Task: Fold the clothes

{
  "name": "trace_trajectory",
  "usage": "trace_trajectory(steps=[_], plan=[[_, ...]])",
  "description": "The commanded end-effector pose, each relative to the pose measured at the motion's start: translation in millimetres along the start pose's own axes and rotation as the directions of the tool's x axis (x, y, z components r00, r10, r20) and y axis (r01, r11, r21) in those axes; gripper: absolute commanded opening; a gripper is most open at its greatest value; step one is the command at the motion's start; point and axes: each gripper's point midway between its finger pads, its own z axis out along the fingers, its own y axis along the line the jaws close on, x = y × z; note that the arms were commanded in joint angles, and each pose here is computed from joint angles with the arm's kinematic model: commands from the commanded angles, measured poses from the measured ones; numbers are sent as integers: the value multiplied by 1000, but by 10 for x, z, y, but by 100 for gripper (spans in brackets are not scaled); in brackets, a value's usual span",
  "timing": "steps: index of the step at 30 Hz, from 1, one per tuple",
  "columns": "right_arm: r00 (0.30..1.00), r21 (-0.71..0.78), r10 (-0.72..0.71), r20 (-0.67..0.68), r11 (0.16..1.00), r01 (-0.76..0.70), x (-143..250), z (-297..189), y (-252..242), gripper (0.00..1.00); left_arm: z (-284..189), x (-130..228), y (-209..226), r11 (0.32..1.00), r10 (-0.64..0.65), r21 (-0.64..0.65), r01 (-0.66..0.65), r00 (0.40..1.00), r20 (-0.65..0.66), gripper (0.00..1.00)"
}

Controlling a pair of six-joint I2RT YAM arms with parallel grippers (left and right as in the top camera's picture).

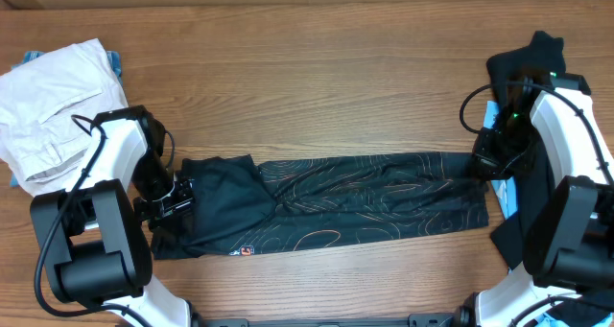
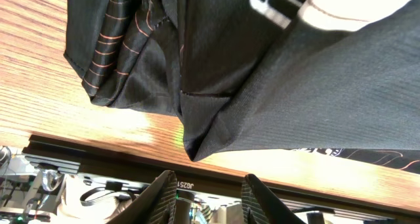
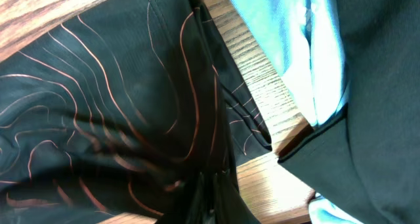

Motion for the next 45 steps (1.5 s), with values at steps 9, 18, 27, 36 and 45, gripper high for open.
trace_trajectory(steps=[9,18,27,36,45], plan=[[1000,3,-1,27,1000,1,-21,-41,-17,11,-617,-359,-280,992,34,115,-58,978,204,40],[1000,4,-2,21,1000,2,-8,-41,-20,15,-750,-668,-373,987,14,147,-67,943,333,48],[1000,4,-1,21,1000,1,-6,-42,-21,15,-507,-658,-364,989,19,135,-63,953,301,45],[1000,5,-2,19,1000,2,-1,-41,-22,15,-316,-730,-361,989,19,133,-63,950,313,42],[1000,9,-2,5,1000,2,33,-40,-31,15,-271,-773,-367,989,19,134,-66,945,327,39]])
